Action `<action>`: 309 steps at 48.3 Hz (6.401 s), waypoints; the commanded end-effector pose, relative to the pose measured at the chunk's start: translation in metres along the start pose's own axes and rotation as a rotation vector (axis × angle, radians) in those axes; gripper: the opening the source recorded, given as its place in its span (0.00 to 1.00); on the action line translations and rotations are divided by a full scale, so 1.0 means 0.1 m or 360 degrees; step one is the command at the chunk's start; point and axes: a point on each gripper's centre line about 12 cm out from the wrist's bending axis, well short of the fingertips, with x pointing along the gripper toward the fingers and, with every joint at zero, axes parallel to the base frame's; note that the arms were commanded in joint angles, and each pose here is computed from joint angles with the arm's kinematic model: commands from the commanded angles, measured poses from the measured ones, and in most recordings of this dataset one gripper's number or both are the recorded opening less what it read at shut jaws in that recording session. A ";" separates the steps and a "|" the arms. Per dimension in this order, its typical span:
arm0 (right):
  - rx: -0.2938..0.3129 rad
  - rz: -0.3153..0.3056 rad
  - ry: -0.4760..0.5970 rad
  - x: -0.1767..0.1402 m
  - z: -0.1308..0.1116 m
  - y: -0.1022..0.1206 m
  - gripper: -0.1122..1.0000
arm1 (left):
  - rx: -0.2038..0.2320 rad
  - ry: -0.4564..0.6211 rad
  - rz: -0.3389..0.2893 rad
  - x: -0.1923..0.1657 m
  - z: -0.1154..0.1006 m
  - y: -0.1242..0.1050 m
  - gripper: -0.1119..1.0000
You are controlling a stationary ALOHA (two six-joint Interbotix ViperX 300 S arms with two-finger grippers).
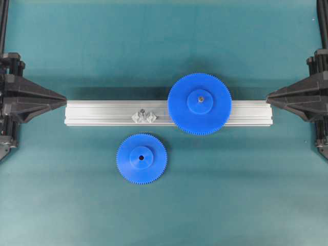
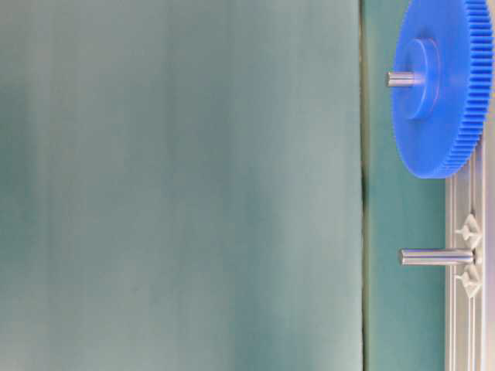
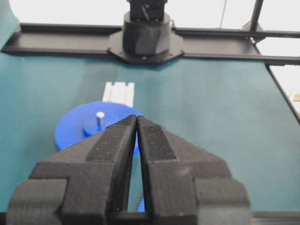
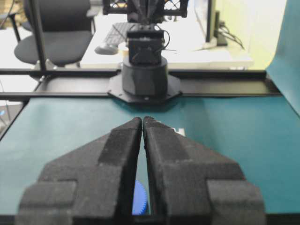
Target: Insert the small gear onto the shaft.
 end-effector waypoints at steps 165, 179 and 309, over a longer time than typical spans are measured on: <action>0.0251 -0.0060 0.0743 -0.17 -0.51 0.00 0.19 | -0.0011 0.1748 -0.0117 1.91 -1.73 -0.53 0.91; 0.0252 -0.0062 0.0743 -0.17 -0.53 -0.01 0.19 | -0.0012 0.1746 -0.0118 1.96 -1.75 -0.53 0.91; 0.0272 -0.0166 0.0655 -0.32 -0.48 -0.12 0.19 | 0.0160 0.1386 0.0048 1.82 -0.88 0.34 0.74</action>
